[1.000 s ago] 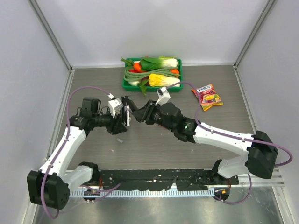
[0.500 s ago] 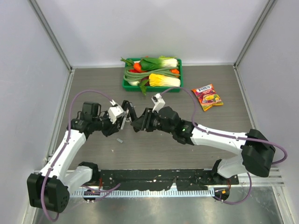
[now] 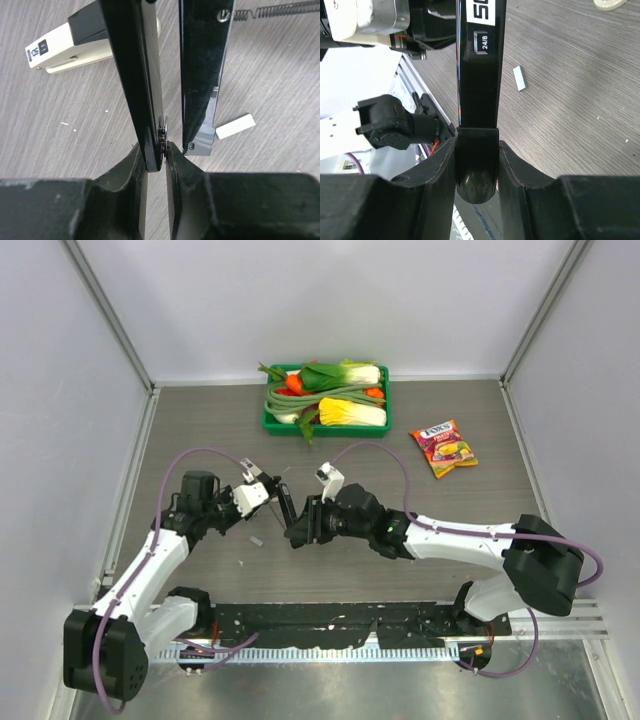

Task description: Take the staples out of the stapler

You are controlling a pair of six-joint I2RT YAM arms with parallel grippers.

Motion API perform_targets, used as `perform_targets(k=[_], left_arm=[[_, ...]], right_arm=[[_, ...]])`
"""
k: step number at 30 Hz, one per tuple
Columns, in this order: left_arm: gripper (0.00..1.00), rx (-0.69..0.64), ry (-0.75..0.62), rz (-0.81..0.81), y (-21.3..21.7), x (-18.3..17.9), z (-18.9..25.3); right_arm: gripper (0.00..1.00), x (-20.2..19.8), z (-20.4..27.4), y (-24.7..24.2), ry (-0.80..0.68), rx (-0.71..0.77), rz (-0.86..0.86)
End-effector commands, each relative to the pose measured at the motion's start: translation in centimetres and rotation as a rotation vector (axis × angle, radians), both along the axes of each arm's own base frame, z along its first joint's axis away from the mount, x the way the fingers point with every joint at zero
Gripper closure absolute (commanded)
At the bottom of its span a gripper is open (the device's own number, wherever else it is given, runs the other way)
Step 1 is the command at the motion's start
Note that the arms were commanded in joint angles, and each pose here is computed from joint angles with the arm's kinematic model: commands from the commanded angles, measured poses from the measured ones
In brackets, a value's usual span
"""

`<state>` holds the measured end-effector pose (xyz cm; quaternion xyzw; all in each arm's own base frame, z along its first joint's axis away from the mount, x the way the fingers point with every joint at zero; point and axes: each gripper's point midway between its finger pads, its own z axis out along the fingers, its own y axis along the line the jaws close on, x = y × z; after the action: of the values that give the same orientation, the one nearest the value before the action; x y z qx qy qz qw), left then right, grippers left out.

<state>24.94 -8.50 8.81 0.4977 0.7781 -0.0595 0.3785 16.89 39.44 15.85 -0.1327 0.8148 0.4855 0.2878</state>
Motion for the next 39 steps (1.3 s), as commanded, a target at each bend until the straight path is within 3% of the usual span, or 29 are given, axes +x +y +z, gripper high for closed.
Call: perform_targets(k=[1,15,29,35,38,39], left_arm=[[1.00,0.062,-0.272,-0.019,0.5,4.1,3.2],[1.00,0.147,-0.448,-0.028,1.5,6.0,3.2],[1.00,0.124,-0.454,-0.044,1.0,5.9,3.6],[0.97,-0.003,-0.326,-0.034,-0.7,4.6,5.2],[0.88,-0.056,-0.174,-0.078,-1.8,2.2,5.0],[0.76,-0.082,-0.139,-0.114,-2.5,1.3,5.1]], right_arm=[[0.91,-1.8,4.9,1.2,-0.112,0.151,0.109],[0.94,-2.4,2.5,0.3,-0.141,0.050,0.126],[0.94,-2.8,1.3,-0.4,-0.151,-0.002,0.118],[0.96,0.3,6.4,-0.4,-0.264,0.021,-0.016],[0.99,2.6,9.1,-1.0,-0.351,-0.026,-0.111],[0.99,3.8,9.7,-1.6,-0.383,-0.052,-0.166]])
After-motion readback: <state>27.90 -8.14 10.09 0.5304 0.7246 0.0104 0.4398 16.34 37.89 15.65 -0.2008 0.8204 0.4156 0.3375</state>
